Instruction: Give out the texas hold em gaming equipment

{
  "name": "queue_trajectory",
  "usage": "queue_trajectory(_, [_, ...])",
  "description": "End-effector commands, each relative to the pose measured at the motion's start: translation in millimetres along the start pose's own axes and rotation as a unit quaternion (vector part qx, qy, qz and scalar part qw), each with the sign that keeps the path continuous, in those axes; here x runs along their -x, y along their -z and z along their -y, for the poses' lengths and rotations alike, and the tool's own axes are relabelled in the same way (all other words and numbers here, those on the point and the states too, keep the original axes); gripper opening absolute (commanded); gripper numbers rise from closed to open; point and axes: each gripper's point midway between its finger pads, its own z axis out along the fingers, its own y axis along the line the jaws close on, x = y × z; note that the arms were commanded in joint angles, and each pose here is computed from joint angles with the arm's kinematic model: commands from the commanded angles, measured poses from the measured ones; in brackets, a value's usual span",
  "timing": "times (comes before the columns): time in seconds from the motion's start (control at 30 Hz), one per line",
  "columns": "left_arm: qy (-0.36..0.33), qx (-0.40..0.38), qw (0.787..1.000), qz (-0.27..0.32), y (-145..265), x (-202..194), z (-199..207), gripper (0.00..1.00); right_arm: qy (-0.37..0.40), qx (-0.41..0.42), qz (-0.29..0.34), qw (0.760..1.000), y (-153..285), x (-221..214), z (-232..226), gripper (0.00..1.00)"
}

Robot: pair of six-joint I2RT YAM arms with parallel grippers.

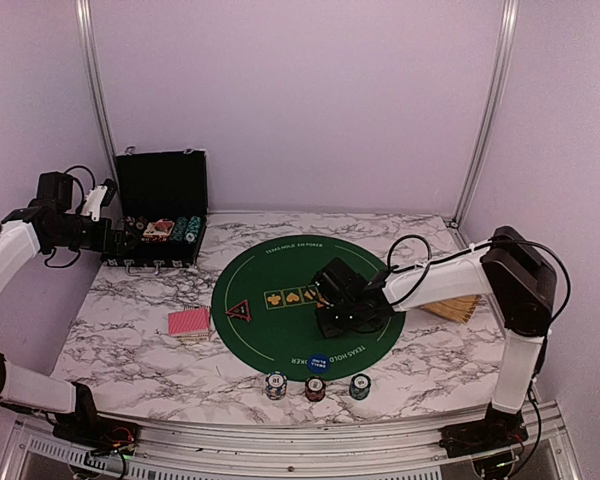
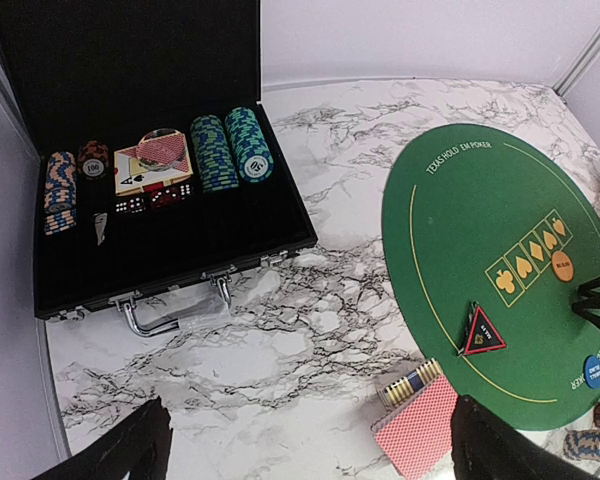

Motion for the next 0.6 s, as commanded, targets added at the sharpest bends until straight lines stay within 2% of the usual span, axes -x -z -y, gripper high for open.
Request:
queue_trajectory(0.0, [-0.002,-0.007,1.000,0.005,6,7,3,0.99,-0.018,-0.005,0.015,1.000,-12,17,-2,0.34])
queue_trajectory(0.3, [-0.002,-0.008,1.000,0.002,3,7,2,0.99,-0.045,-0.037,0.018,0.998,-35,36,32,0.25])
queue_trajectory(0.57, [-0.001,-0.008,1.000,0.001,2,6,2,0.99,-0.020,-0.062,0.021,0.998,-53,61,51,0.24])
